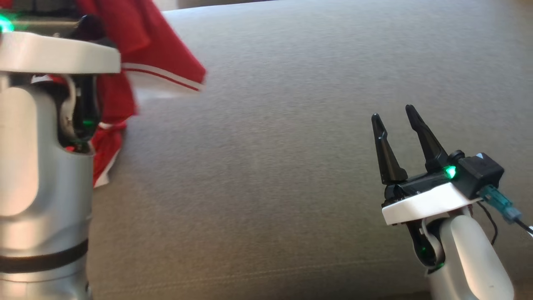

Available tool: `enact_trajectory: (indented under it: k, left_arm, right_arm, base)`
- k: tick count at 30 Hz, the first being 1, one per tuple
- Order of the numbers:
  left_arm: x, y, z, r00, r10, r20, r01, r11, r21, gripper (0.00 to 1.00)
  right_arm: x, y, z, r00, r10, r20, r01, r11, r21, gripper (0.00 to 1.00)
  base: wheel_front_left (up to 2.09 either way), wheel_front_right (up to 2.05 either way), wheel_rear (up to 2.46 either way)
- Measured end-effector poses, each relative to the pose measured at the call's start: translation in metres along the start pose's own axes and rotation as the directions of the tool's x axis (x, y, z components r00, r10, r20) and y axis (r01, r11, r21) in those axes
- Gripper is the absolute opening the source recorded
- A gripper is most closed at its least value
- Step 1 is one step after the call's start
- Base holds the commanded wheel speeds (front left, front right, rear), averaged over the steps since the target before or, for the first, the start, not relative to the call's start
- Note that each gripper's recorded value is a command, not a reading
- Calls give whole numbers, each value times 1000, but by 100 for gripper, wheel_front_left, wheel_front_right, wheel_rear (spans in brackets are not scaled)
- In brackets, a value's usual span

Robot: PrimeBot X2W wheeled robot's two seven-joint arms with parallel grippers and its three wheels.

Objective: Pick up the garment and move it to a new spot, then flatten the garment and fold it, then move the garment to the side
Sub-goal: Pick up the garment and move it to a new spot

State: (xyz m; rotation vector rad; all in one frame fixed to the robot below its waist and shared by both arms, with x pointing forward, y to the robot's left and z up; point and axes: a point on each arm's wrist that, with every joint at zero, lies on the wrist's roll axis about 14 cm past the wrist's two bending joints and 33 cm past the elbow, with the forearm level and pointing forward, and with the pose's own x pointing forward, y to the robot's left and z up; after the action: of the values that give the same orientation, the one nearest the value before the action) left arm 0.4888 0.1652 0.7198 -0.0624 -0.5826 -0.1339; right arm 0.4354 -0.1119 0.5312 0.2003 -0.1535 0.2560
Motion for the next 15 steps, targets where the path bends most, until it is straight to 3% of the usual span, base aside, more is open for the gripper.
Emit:
enact_trajectory:
  k: [5, 11, 15]
  left_arm:
    - [13, -58, -7, 991, -133, -16, 131, 988, -80, 0]
    - [30, -137, -27, 953, -300, -32, 292, 944, -155, 0]
    - [39, -176, -61, 929, -361, -86, 336, 916, -220, 0]
  right_arm:
    - [-15, -28, 12, 996, -84, 25, 85, 996, -5, 100]
    - [-36, -62, 27, 980, -193, 56, 194, 981, -9, 100]
    - [-51, -80, 39, 964, -254, 81, 256, 967, -10, 100]
  base:
    - [0, 0, 0]
    - [0, 0, 0]
    - [0, 0, 0]
